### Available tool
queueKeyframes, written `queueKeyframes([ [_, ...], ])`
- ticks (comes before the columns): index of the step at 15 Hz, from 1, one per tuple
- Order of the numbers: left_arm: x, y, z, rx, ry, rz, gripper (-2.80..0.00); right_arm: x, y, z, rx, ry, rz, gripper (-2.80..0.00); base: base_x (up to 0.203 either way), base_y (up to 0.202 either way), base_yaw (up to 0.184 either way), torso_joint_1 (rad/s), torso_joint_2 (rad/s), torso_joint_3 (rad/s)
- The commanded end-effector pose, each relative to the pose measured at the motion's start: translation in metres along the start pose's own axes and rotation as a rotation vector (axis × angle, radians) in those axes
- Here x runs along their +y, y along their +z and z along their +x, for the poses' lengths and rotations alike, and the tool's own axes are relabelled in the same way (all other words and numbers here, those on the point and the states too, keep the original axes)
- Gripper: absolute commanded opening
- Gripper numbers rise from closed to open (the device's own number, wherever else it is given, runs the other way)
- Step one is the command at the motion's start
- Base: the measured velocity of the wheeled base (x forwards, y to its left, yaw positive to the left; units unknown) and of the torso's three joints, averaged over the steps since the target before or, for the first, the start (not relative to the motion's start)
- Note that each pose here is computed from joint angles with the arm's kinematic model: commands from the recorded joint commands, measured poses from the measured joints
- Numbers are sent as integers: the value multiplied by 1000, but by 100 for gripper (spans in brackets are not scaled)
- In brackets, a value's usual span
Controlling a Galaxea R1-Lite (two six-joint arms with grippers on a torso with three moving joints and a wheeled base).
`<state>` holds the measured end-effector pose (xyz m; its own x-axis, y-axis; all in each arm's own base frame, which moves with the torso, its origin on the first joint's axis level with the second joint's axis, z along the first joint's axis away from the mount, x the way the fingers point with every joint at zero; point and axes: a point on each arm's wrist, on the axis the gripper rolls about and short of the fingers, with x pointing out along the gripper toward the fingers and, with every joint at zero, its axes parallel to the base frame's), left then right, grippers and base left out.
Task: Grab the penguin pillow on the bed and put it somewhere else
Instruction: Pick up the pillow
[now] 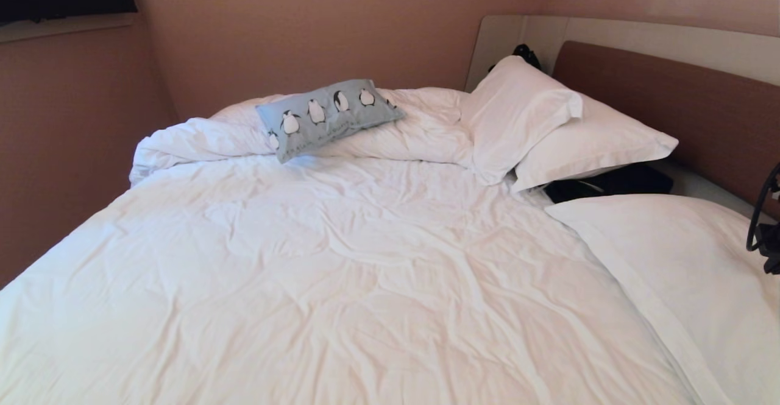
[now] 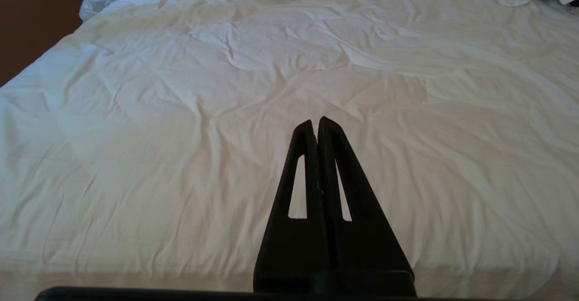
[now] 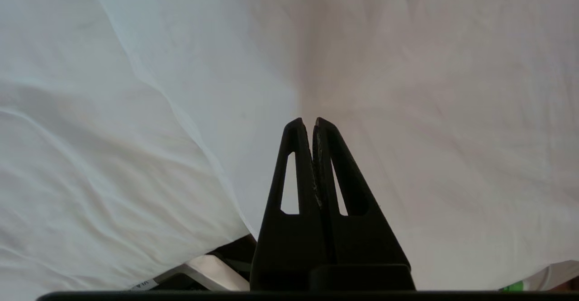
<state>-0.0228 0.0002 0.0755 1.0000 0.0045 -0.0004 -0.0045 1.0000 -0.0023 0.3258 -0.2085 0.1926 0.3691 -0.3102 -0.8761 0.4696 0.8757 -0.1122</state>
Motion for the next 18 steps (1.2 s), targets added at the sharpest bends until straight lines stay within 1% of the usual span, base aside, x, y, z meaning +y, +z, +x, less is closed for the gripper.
queueKeyframes([
  [1,0,0,0,1,0,-1,-280,3,-3,1,14,-3,-13,-280,0,0,0,0,0,0],
  [3,0,0,0,1,0,-1,-280,6,-10,1,36,-10,-40,-280,0,0,0,0,0,0],
  [4,0,0,0,0,0,-1,-280,8,-14,2,45,-13,-68,-280,0,0,0,0,0,0],
  [5,0,0,0,0,0,0,-280,9,-18,4,48,-14,-102,0,0,0,0,0,0,0],
  [7,0,0,0,1,0,-1,-280,16,-26,10,33,-34,-164,0,0,0,0,0,0,0],
  [8,0,0,0,0,0,1,-280,24,-30,14,28,-68,-200,0,0,0,0,0,0,0],
  [10,0,0,0,1,0,0,-280,51,-37,26,2,-156,-276,0,0,0,0,0,0,0],
  [12,0,0,0,1,0,1,-280,79,-43,35,-54,-217,-334,0,0,0,0,0,0,0],
  [15,0,0,0,1,0,1,-280,113,-58,40,-77,-279,-411,0,0,0,0,0,0,0],
  [18,0,0,0,0,0,-1,-280,136,-68,50,-91,-320,-460,0,0,0,0,0,0,0],
])
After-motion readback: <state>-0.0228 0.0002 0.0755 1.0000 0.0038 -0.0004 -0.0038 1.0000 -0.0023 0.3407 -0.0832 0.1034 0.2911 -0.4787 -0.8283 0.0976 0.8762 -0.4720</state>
